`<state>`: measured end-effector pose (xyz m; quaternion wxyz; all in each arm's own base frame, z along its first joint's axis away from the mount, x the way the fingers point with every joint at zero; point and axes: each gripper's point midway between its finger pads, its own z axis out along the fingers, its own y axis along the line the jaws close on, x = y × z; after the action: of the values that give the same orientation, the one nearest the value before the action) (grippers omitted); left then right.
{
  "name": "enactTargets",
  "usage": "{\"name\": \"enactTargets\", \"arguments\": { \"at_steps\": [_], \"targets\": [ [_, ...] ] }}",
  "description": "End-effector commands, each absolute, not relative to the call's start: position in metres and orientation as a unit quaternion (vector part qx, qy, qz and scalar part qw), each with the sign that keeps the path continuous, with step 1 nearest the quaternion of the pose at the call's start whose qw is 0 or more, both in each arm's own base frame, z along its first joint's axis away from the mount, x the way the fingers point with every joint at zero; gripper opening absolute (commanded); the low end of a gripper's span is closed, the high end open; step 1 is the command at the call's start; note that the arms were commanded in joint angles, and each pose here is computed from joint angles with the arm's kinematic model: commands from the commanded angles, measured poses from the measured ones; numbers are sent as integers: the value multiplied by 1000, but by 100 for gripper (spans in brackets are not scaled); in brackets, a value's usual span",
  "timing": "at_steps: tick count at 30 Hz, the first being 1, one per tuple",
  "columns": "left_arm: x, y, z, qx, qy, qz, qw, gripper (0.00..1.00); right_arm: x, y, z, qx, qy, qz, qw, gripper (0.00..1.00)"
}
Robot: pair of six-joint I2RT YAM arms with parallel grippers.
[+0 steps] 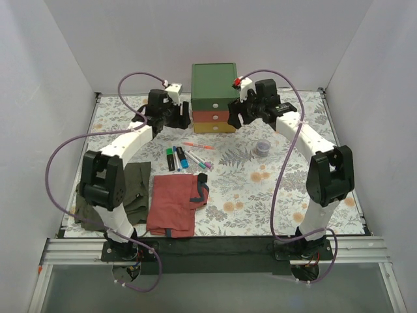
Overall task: Sort the stationery into containers
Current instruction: Move the storage box to the center of the board, then open the drawer in the storage box.
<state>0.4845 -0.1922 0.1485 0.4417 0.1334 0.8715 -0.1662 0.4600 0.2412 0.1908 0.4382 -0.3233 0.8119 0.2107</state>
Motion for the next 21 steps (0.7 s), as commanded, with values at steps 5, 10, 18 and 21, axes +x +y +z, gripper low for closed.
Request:
{"name": "enactTargets", "arguments": {
  "at_steps": [5, 10, 18, 21],
  "targets": [
    [498, -180, 338, 191, 706, -215, 648, 0, 404, 310, 244, -341, 774, 287, 451, 73],
    [541, -200, 325, 162, 712, -275, 625, 0, 434, 327, 236, -257, 813, 270, 448, 71],
    [594, -201, 329, 61, 669, -285, 684, 0, 456, 318, 235, -95, 852, 181, 481, 64],
    [607, -211, 335, 57, 641, -253, 723, 0, 452, 321, 232, -73, 857, 163, 482, 58]
  ]
}}
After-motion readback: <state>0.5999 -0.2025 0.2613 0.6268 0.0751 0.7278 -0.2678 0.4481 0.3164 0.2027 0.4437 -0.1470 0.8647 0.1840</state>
